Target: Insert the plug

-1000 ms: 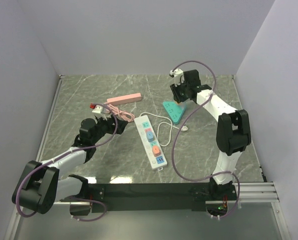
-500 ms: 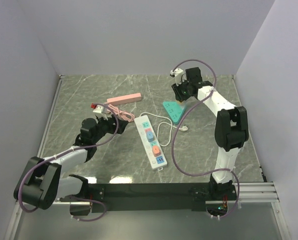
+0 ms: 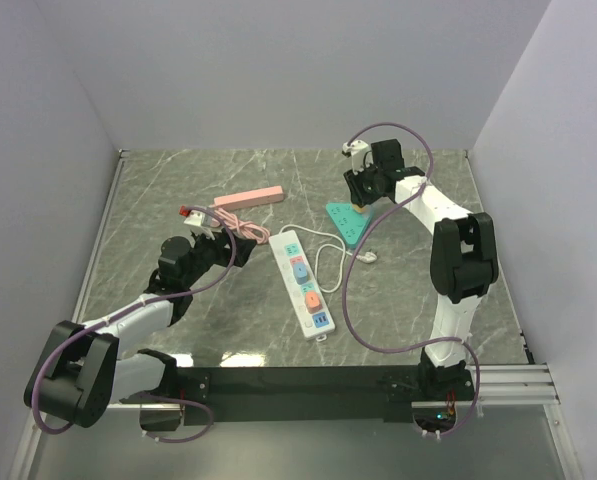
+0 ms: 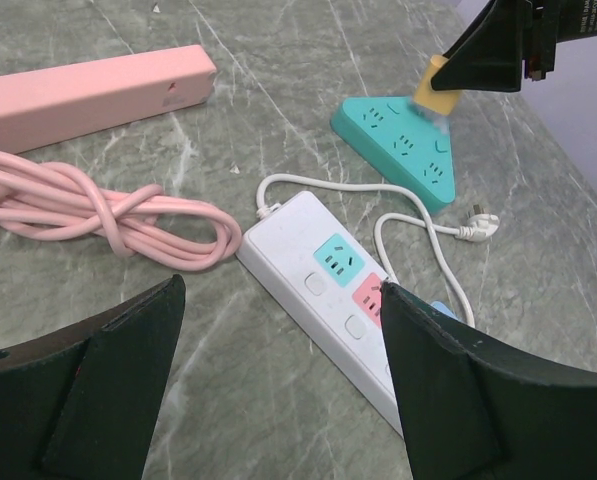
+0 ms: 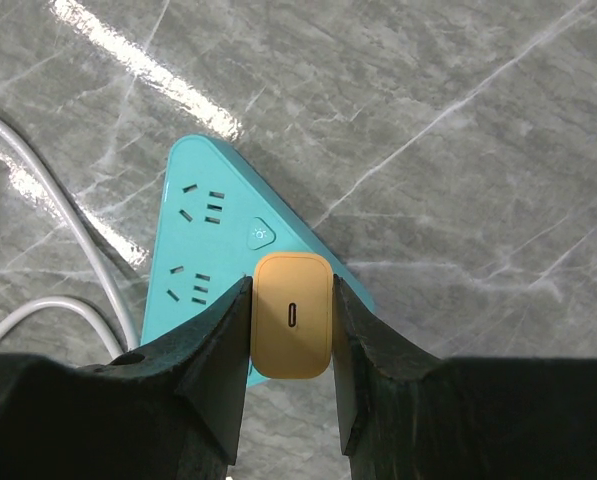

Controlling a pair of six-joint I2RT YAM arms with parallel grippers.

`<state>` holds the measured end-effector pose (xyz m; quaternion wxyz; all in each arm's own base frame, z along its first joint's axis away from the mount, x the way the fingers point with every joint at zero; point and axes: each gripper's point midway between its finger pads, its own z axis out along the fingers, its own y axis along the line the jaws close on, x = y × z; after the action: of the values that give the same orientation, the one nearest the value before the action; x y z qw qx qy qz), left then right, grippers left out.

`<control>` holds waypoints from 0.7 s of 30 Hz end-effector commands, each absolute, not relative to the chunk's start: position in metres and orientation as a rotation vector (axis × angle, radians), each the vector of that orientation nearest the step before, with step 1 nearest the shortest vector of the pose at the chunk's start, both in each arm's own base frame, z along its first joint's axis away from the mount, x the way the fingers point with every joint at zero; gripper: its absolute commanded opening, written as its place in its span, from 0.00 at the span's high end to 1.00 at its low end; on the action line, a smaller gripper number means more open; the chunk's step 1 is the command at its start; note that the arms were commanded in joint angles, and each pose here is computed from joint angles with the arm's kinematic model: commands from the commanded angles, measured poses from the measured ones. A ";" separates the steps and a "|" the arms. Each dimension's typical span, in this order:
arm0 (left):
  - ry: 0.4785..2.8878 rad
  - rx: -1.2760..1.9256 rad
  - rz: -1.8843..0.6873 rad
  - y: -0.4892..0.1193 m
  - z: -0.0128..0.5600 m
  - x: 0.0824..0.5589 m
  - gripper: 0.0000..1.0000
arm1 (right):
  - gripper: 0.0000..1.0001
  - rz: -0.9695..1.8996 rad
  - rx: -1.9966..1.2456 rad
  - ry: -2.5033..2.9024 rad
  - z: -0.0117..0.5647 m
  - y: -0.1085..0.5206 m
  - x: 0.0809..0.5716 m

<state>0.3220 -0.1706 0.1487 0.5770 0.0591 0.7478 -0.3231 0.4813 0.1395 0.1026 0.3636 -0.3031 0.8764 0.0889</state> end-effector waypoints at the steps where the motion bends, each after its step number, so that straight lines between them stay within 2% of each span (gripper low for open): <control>1: 1.709 0.173 -0.773 -0.175 0.158 0.321 0.15 | 1.00 0.207 -0.773 2.146 0.144 0.149 0.488; 16: 1.701 0.171 -0.775 -0.174 0.159 0.318 0.15 | 1.00 0.239 -0.735 2.140 0.142 0.149 0.487; 21: 1.615 0.311 -0.791 -0.202 0.163 0.304 0.16 | 1.00 0.238 -0.694 2.122 0.142 0.148 0.487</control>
<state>0.3127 -0.1795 0.1448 0.5780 0.0802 0.7412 -0.3319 0.4780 0.1455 0.1067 0.3826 -0.2881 0.8728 0.0943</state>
